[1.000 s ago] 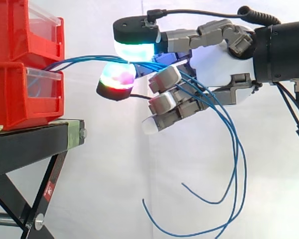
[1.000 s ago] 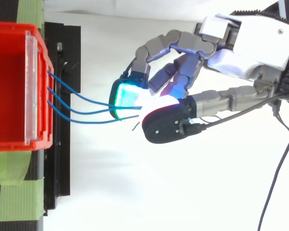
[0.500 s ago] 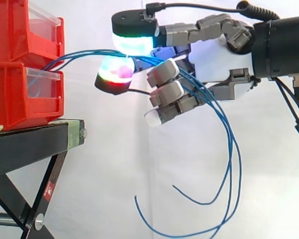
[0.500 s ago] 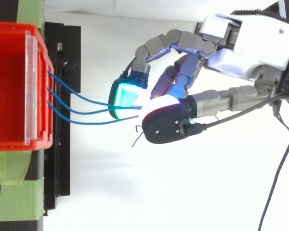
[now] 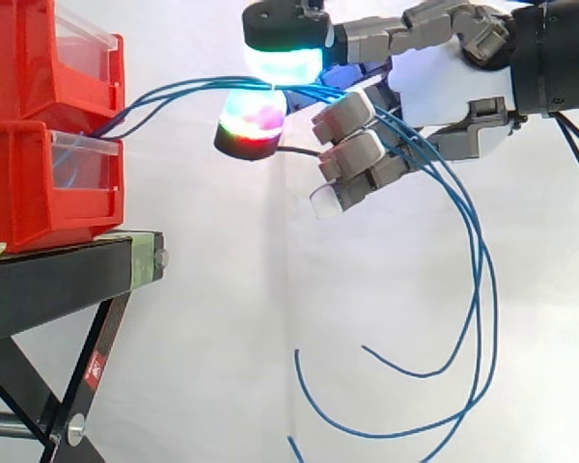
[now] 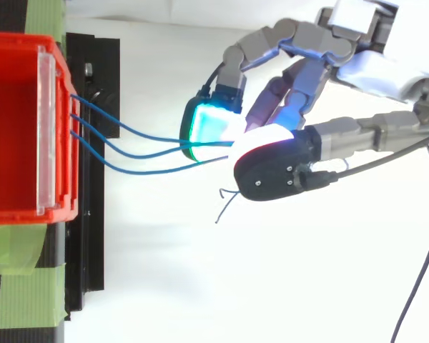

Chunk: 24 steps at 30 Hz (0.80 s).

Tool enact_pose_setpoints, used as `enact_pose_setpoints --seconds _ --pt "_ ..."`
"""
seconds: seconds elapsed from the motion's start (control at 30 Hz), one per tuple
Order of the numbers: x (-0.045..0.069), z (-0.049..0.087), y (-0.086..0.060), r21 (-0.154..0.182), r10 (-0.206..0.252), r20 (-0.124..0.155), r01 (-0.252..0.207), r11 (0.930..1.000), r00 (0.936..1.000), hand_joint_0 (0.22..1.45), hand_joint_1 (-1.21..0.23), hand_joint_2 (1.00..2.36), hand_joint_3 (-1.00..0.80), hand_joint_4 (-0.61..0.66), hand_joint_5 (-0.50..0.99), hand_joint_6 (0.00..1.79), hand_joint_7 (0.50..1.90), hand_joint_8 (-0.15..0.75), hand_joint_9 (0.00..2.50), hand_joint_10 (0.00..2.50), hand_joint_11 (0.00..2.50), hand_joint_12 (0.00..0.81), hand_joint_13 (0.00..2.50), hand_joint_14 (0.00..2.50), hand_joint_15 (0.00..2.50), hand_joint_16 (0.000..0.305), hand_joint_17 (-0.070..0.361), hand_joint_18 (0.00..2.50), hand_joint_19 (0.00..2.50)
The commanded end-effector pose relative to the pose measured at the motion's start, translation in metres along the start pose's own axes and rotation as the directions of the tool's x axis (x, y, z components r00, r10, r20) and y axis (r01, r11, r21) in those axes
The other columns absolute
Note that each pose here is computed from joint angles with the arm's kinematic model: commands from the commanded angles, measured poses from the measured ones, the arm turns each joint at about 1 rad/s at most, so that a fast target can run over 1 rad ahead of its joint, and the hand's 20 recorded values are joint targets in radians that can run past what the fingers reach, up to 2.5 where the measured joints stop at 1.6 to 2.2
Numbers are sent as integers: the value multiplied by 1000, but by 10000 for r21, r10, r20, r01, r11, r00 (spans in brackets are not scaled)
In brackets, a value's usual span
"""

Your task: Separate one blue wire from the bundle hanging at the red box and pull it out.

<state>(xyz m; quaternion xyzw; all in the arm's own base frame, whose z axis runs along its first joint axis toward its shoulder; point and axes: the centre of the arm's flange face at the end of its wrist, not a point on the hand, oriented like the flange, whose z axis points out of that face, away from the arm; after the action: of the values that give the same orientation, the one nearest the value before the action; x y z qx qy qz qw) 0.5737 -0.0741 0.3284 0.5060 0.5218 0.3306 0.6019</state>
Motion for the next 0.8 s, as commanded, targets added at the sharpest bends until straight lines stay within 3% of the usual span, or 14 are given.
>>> enact_pose_setpoints --seconds 0.0,0.23,0.77 --pt "-1 -1 0 79 -358 23 358 9993 9994 631 -737 1023 -193 161 -176 838 847 373 1396 18 1398 420 1307 12 1517 42 95 889 518" --pt "-4 -1 0 114 -505 172 503 9987 9986 623 -740 1024 -137 137 -172 849 868 370 1405 18 1422 417 1311 12 1528 43 97 884 530" --pt "-5 1 8 1 -443 225 444 9990 9988 619 -809 1021 -207 172 -188 882 841 361 1359 18 1389 415 1299 11 1536 45 102 874 534"
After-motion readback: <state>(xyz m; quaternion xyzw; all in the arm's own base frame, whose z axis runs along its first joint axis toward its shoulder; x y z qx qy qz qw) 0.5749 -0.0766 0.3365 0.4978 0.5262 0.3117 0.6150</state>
